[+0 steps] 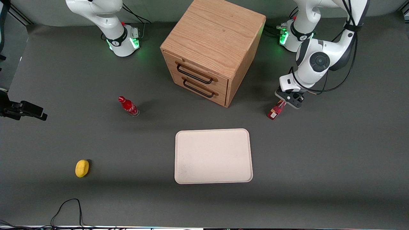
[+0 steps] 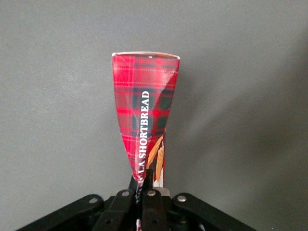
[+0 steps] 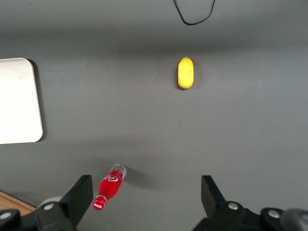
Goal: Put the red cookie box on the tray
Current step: 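Close the left gripper on the end of the shortbread box, then lift the shortbread box upright with the left gripper, then carry the held box over the white tray with the left gripper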
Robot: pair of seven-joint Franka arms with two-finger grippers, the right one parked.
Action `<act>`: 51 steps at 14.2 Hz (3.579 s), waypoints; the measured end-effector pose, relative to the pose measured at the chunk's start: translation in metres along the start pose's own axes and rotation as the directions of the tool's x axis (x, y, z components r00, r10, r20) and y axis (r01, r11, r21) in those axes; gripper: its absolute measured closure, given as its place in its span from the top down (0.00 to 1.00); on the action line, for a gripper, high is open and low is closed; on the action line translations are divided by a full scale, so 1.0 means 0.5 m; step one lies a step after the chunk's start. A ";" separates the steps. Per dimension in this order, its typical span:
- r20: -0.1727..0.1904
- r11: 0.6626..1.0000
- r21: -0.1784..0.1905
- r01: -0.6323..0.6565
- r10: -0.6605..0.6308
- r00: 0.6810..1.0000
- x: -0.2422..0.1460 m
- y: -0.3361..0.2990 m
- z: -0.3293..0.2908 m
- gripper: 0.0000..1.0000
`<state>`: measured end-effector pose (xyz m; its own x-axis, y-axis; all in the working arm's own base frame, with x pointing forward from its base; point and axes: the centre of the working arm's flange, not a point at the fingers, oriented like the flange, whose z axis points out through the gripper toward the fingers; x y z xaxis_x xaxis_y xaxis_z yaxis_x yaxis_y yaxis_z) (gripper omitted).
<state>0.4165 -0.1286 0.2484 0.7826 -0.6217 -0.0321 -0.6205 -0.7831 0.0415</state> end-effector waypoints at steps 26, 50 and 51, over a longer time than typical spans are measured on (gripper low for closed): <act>0.064 0.838 -0.034 0.544 -0.542 0.838 0.353 -0.115 -0.704 0.03; 0.031 0.759 -0.001 0.651 -0.650 0.759 0.692 0.003 -0.088 0.03; 0.032 0.760 0.000 0.650 -0.650 0.760 0.694 0.005 -0.070 0.03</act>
<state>0.6884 -0.3459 0.2723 0.9958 0.0360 -0.0836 0.0371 -0.9993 0.0110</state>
